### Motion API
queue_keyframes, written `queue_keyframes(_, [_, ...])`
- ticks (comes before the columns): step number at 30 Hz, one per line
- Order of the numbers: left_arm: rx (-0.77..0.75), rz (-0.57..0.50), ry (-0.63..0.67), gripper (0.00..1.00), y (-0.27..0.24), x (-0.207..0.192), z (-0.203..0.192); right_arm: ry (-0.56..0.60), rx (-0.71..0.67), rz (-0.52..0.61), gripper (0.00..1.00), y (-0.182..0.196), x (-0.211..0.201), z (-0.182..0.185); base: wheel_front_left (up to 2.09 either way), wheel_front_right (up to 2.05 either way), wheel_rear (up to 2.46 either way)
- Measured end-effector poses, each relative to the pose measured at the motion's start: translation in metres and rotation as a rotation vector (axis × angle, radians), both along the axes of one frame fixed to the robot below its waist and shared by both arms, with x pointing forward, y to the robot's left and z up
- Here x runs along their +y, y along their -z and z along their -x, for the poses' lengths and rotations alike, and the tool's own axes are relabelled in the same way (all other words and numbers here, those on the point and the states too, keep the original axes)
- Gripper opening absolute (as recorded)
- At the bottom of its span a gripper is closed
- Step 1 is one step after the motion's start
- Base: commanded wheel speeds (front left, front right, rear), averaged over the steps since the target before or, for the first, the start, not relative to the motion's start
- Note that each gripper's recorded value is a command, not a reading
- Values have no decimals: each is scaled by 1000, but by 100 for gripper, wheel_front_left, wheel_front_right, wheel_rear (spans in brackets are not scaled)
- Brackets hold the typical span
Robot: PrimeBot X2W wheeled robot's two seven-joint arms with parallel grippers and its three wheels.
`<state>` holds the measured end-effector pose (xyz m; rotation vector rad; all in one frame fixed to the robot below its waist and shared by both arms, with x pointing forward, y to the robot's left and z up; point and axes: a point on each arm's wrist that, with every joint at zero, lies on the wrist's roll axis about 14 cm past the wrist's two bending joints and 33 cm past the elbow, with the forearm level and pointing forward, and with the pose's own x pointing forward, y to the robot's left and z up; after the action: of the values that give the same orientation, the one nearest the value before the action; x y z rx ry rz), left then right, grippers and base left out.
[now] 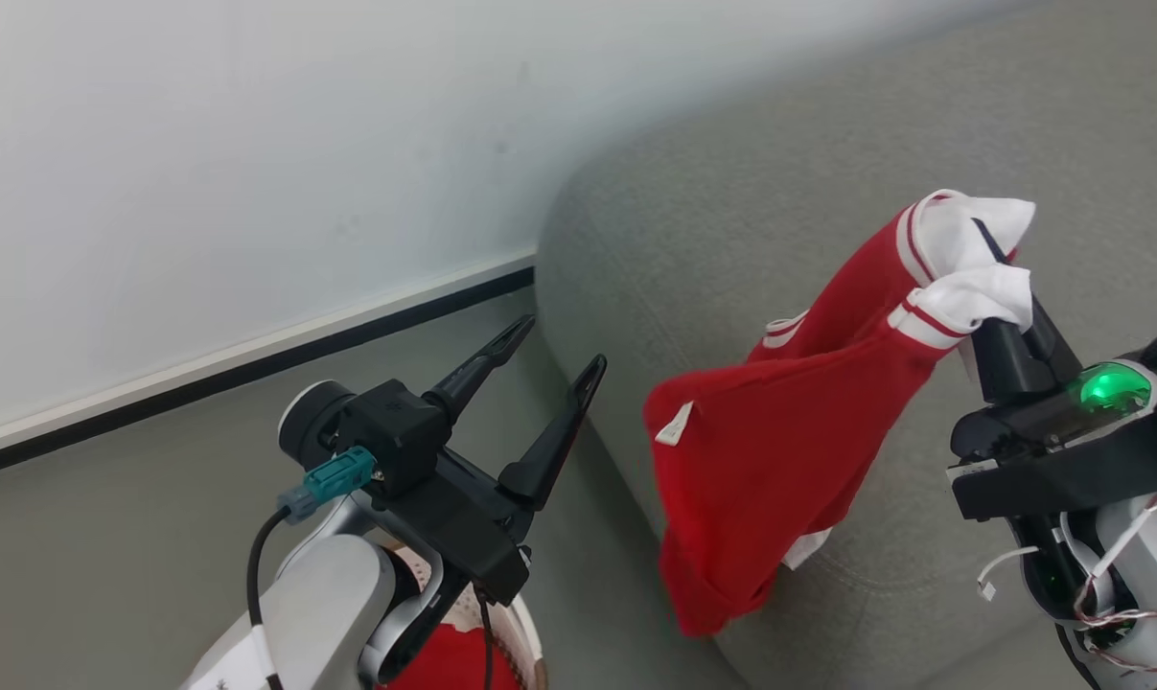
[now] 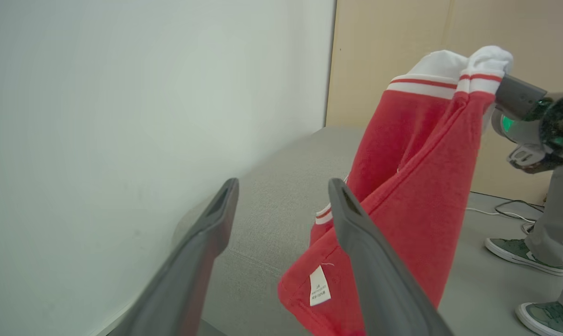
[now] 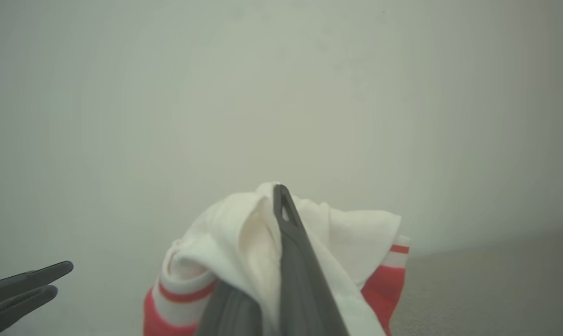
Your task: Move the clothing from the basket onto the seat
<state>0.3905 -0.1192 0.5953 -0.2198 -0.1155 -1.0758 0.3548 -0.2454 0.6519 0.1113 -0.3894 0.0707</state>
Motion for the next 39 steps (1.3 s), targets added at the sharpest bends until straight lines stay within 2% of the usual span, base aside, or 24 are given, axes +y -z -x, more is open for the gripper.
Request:
queue_keyframes(14, [48, -17, 121, 100, 21, -40, 5, 170, -25, 13, 0, -7, -42, 35, 0, 0, 0])
queue_keyframes(24, [64, -15, 142, 100, 26, -47, 3, 172, -78, 33, 0, -24, -42, 32, 0, 0, 0])
queue_keyframes(35, [91, -42, 146, 100, 42, -41, -8, 76, -279, 166, 0, -113, -44, -7, 0, 0, 0])
queue_keyframes(39, [99, -45, 143, 100, 47, -36, -14, 113, -291, 239, 0, -140, -62, -25, 0, 0, 0])
